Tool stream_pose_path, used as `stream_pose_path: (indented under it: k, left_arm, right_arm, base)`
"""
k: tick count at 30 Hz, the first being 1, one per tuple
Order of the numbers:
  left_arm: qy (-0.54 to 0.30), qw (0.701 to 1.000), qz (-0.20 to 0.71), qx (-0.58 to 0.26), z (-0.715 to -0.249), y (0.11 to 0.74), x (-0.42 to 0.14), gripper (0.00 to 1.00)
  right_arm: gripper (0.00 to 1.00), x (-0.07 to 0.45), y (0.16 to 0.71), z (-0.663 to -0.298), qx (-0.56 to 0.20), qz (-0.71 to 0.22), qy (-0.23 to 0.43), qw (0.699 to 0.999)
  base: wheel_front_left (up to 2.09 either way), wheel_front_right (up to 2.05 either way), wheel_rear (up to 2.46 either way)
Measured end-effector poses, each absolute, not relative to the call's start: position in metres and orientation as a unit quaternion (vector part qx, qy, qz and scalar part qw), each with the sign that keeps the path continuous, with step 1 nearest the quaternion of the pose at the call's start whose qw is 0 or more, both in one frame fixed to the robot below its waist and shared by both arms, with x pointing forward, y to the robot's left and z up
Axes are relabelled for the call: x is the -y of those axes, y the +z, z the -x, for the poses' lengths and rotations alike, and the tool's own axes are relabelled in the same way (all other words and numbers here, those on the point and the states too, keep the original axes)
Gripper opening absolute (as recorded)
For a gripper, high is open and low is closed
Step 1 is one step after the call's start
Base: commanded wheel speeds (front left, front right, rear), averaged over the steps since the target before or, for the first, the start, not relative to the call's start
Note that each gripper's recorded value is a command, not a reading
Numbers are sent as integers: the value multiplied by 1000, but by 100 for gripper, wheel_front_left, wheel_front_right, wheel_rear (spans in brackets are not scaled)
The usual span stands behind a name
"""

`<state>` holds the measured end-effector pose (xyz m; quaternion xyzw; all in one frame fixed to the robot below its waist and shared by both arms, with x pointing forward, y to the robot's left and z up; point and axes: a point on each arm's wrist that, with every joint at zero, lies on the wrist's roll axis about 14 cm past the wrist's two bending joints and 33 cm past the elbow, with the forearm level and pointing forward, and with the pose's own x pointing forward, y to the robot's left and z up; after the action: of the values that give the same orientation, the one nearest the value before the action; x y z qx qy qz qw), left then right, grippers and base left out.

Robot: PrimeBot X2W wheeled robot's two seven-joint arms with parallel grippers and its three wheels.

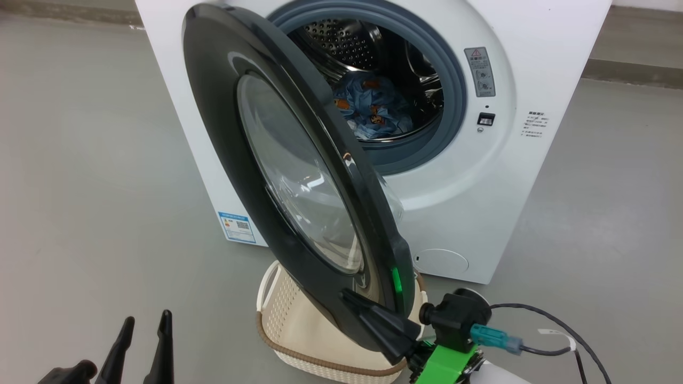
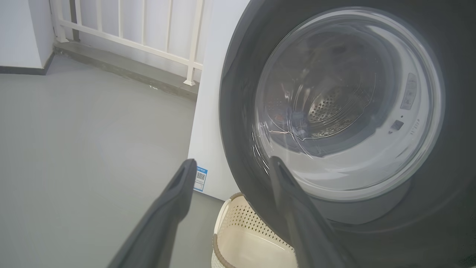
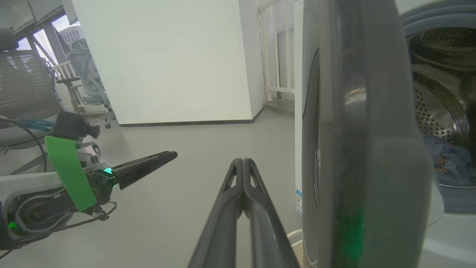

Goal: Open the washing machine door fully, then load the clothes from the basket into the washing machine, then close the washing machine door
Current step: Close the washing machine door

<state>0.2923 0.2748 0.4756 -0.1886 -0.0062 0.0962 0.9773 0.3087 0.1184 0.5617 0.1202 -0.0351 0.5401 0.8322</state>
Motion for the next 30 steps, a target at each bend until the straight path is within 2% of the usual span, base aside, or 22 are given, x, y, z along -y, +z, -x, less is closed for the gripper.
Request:
stream_pose_path:
  k: [5, 12, 18, 30]
  left_arm:
    - [99, 977, 188, 1, -292, 473, -275, 100]
    - [101, 977, 186, -6, -297, 470, -277, 100]
    - [100, 978, 182, -9, -308, 470, -278, 100]
    - [92, 979, 178, -30, -338, 463, -279, 100]
  right_arm:
    - [0, -114, 526, -320, -15, -92, 529, 843]
    - [0, -106, 502, -338, -52, -87, 509, 855]
    - [0, -92, 499, -367, -54, -96, 476, 872]
    - [0, -51, 511, -459, -9, -97, 391, 915]
  base:
    - [0, 0, 0]
    - [0, 0, 0]
    - [0, 0, 0]
    - [0, 0, 0]
